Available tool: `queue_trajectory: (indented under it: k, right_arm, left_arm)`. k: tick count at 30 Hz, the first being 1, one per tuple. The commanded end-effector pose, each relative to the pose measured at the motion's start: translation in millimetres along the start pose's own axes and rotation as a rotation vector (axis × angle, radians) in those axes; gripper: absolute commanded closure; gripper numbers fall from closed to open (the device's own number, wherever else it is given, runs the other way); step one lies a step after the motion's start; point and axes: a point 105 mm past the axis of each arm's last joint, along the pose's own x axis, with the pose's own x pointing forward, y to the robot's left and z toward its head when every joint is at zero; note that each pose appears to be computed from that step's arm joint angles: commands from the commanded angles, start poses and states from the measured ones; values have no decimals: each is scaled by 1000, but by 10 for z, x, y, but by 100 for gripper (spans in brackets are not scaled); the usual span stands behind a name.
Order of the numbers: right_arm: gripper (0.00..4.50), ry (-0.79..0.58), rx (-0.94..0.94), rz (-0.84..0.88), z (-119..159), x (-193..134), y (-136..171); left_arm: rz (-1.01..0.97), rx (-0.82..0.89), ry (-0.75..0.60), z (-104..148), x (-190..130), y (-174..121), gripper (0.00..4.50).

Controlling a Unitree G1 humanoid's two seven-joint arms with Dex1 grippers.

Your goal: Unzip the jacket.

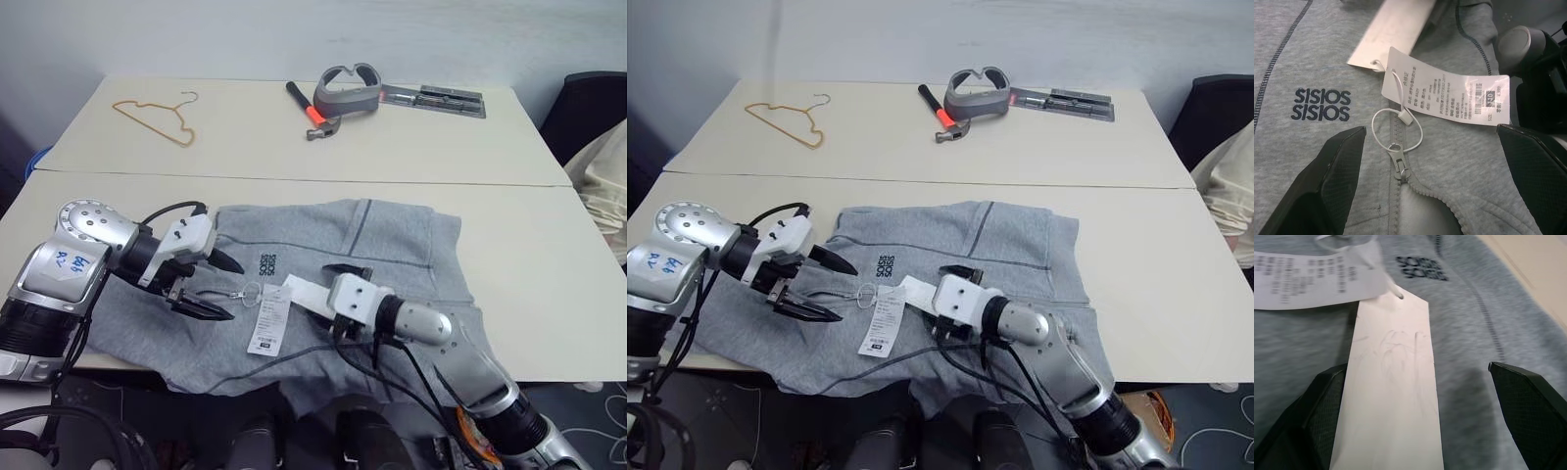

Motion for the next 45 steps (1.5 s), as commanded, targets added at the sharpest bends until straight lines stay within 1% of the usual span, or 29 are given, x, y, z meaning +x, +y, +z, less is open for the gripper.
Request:
queue_trajectory:
  k: [1, 3, 4, 5, 6, 9, 11, 14, 17, 23, 27, 30, 33, 37, 39, 42, 45]
  right_arm:
    - [19, -24, -37, -57, 75, -59, -147]
    - [61, -22, -52, -51, 82, -70, -140]
    - [91, -20, -67, -45, 80, -76, -126]
    - [135, -19, -75, -42, 72, -77, -112]
    - [165, -19, -79, -40, 63, -76, -100]
    - [271, -3, -100, -47, -4, -50, -80]
    - [348, -1, -88, -66, -28, -29, -90]
    - [447, -2, -71, -86, -42, 2, -110]
    - [449, -2, -38, -97, -66, 19, -106]
    - [449, -44, 44, -175, -18, -107, -224]
    - [449, -46, 47, -238, 1, -303, -331]
    - [449, -33, 71, -302, -9, -435, -438]
    - [449, -3, 176, -443, -96, -681, -649]
    - [449, 63, 278, -600, -303, -1022, -831]
    - [449, 83, 307, -647, -363, -1124, -874]
    - [449, 121, 377, -798, -519, -1444, -1033]
    - [449, 173, 446, -1011, -761, -2018, -1317]
  left_arm:
    - [-8, 29, -10, 33, 7, 20, 0]
    - [-2, 28, -15, 17, 23, 33, 0]
    - [0, 28, -16, 3, 35, 36, 0]
    - [1, 27, -16, -13, 51, 37, 0]
    - [3, 27, -15, -27, 62, 38, 0]
    - [8, 29, -13, -59, 90, 45, 0]
    - [15, 28, -16, -63, 94, 58, 0]
    - [25, 29, -20, -64, 91, 83, 0]
    - [39, 24, -19, -108, 108, 110, 0]
    - [38, 9, 9, -407, 366, 124, 0]
    - [151, -28, 56, -714, 536, 347, 0]
    - [192, -39, 85, -873, 573, 429, 0]
    - [221, -63, 97, -1004, 581, 465, 0]
    - [220, -68, 90, -1047, 572, 461, 0]
    - [219, -69, 86, -1057, 572, 460, 0]
    - [222, -71, 84, -1076, 571, 456, 0]
    - [227, -73, 81, -1087, 573, 454, 0]
